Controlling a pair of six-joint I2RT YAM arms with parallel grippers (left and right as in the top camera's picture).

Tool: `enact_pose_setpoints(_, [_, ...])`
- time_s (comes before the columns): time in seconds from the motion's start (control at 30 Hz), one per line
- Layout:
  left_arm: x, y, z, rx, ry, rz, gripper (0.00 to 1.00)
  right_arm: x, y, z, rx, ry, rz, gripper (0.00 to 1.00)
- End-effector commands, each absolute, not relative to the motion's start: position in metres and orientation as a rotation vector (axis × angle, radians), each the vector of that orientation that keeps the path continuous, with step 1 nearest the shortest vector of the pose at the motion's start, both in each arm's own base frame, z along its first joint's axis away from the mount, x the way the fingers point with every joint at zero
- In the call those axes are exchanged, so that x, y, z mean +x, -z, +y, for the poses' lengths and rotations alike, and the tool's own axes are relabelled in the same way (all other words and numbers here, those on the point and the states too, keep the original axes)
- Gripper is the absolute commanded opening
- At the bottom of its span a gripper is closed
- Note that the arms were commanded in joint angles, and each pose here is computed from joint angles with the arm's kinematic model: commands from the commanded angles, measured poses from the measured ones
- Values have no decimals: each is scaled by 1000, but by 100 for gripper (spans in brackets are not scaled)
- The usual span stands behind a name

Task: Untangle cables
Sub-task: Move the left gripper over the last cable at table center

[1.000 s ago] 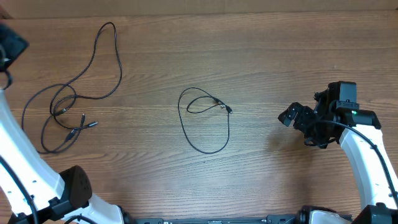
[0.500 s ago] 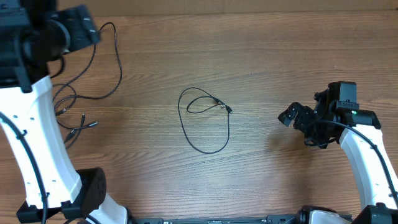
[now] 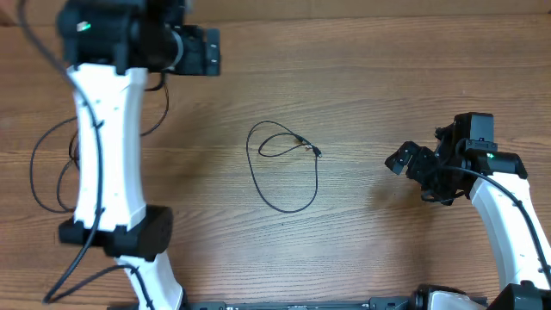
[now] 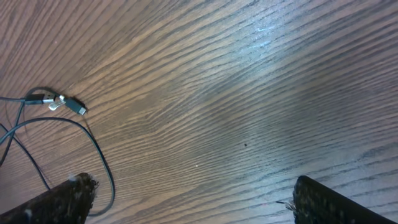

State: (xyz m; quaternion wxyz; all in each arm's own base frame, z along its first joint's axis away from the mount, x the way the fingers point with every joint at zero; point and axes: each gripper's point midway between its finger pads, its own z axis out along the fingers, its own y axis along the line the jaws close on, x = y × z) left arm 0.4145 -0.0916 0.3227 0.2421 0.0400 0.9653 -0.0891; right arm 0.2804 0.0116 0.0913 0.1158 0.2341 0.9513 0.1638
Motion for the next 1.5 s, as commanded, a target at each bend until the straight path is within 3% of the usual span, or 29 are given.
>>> enact_pose_setpoints(0.0, [417, -294, -123, 233, 273, 2715, 94, 281, -90, 14, 669, -482, 2791, 100])
enact_pose_setpoints(0.37, [402, -210, -198, 472, 242, 2942, 87, 281, -90, 14, 669, -482, 2791, 100])
enact_pose_setpoints(0.8, [341, -170, -238, 651, 108, 3091, 87, 280, -90, 14, 667, -481, 2799, 100])
enact_pose_setpoints(1.1, [286, -175, -201, 609, -103, 3156, 88, 280, -90, 14, 667, -480, 2797, 100])
enact_pose_setpoints(1.47, [256, -187, -143, 136, -289, 3052, 93, 282, -90, 14, 664, -481, 2791, 100])
